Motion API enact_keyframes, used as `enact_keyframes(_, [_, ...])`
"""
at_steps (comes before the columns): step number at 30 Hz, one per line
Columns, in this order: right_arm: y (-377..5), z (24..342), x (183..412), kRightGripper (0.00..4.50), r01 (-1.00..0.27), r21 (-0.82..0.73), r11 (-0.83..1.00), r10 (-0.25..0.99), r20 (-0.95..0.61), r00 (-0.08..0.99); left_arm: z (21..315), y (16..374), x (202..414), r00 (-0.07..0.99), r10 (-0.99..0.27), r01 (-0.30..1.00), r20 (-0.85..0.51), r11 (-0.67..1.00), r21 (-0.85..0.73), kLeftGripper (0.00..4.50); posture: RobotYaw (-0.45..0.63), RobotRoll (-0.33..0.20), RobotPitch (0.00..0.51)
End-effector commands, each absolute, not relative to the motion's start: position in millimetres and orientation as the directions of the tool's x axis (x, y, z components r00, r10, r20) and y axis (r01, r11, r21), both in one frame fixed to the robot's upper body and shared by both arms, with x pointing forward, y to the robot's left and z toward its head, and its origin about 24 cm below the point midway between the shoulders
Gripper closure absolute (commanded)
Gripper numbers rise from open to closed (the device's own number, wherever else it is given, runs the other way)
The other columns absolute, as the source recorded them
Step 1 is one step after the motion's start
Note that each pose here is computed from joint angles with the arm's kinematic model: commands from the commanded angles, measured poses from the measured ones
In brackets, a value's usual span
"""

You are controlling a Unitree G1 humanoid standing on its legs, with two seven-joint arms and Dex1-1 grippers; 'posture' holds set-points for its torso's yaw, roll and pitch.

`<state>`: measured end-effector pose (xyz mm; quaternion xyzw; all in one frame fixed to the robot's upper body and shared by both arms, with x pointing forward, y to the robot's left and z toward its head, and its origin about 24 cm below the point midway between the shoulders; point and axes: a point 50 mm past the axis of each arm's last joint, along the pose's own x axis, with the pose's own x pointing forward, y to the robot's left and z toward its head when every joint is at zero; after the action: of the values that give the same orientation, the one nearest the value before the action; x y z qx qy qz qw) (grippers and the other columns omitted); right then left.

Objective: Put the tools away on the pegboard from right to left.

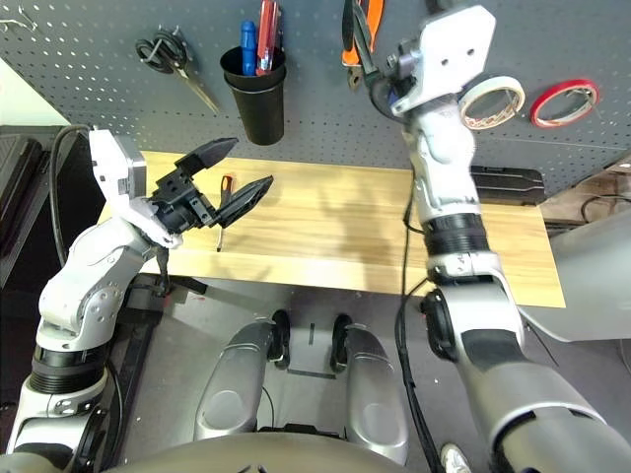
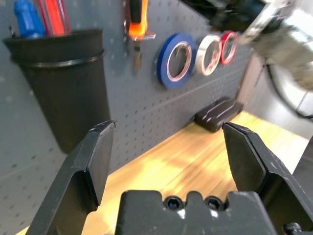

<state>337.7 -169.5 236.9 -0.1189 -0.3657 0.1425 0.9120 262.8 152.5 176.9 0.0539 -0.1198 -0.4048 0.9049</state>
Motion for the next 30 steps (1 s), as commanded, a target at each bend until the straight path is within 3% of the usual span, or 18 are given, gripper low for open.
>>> enact_keyframes(1, [-171, 228, 323, 0.04, -0.270, -0.324, 0.907, 0.412, 0.546, 0.729, 163, 157, 267, 0.687, -0.720, 0.701, 0.099, 0.692, 0.171, 0.00, 0.17, 0.000, 0.231])
enact_keyframes(6, [-183, 180, 298, 0.04, -0.453, -0.315, 0.834, 0.539, 0.285, 0.793, 145, 163, 273, 0.741, -0.671, 0.658, 0.017, 0.732, 0.177, 0.00, 0.17, 0.000, 0.232])
enact_keyframes(12, [-198, 134, 281, 0.04, -0.575, -0.291, 0.765, 0.610, 0.041, 0.791, 122, 170, 278, 0.814, -0.577, 0.579, -0.067, 0.794, 0.188, 0.00, 0.16, 0.000, 0.244])
enact_keyframes(20, [-190, 91, 269, 0.04, -0.681, -0.253, 0.687, 0.674, -0.128, 0.728, 90, 176, 284, 0.911, -0.398, 0.412, -0.105, 0.889, 0.201, 0.00, 0.17, 0.000, 0.270])
enact_keyframes(30, [-165, 48, 262, 0.04, -0.764, -0.176, 0.621, 0.715, -0.271, 0.644, 62, 175, 295, 0.925, -0.283, 0.337, -0.255, 0.920, 0.200, 0.00, 0.17, 0.000, 0.304])
